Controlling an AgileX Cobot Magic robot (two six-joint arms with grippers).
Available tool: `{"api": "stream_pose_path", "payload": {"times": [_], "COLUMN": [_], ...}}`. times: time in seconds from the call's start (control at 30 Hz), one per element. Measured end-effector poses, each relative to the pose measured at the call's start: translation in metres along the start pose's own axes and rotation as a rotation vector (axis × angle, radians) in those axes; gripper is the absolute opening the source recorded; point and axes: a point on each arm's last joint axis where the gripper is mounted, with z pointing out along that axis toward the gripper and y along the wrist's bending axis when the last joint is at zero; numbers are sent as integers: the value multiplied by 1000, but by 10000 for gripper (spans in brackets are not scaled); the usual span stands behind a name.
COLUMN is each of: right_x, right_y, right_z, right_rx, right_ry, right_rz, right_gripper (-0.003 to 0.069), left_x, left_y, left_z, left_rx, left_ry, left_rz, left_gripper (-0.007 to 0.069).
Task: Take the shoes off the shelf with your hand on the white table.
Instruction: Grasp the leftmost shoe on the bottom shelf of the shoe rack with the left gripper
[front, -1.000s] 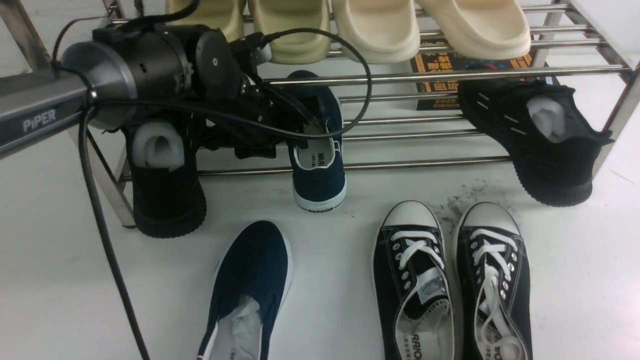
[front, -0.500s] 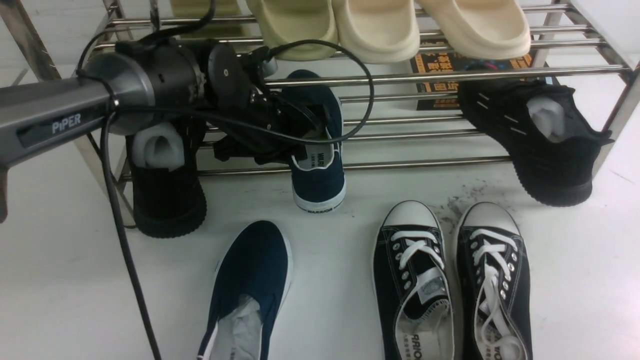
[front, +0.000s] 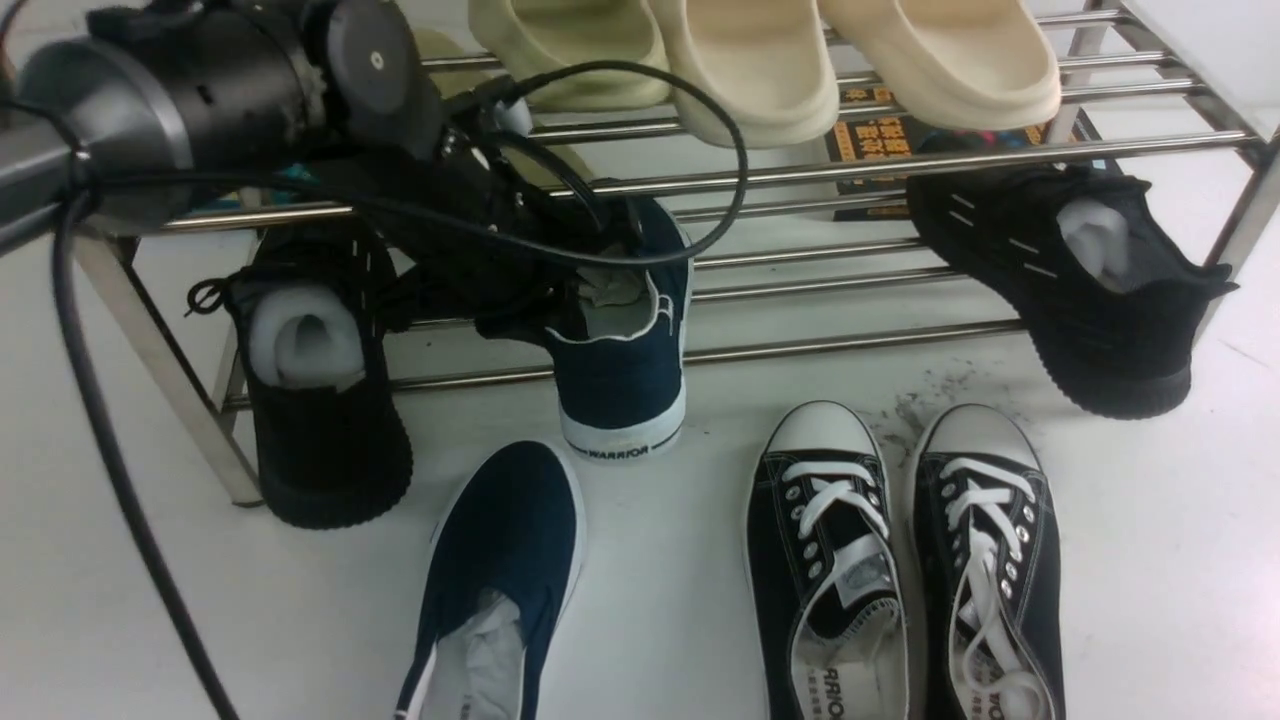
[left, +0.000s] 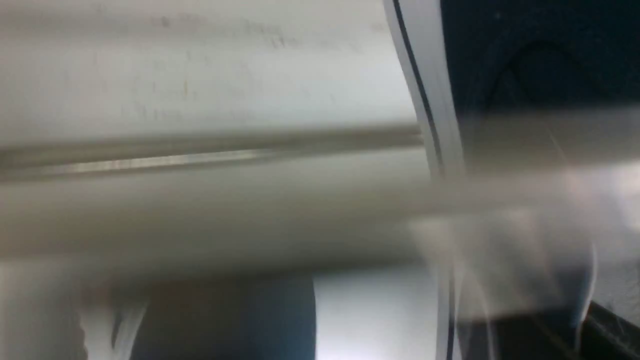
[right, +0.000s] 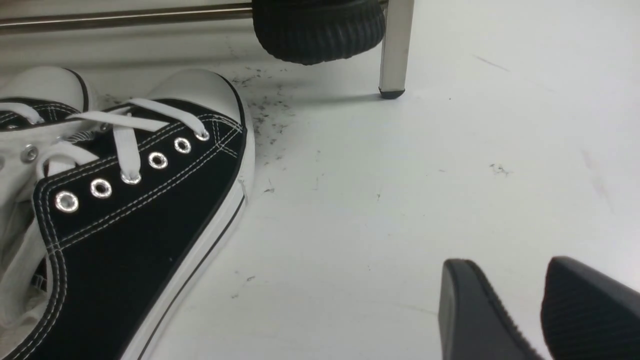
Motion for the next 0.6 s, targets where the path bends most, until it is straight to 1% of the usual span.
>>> {"api": "stream_pose_path", "payload": {"times": [0.1,0.23,0.37,0.43,0.47,0.5,0.6], "right_x": [0,0,0,0,0,0,0], "right_y": [0,0,0,0,0,0,0], "right_z": [0,0,0,0,0,0,0], "right_rx": [0,0,0,0,0,0,0], "right_ry": [0,0,0,0,0,0,0], "right_rz": [0,0,0,0,0,0,0], "right_gripper": [240,240,240,240,240,240,240], "left_x": [6,12,18,31,33,43,60], "left_y": [-2,-3,-11,-26,-29,-37,-49], "left_z": [-12,-12,-10,-7,-7,-5,-4], "left_rx": [1,-4,-14,-17,-16,-24,-70], "left_ry": [33,90,103,119,124,146,187], "left_rz": [2,-3,37,100,108,132,157], "left_gripper": [23,25,25,27,27,27,29]}}
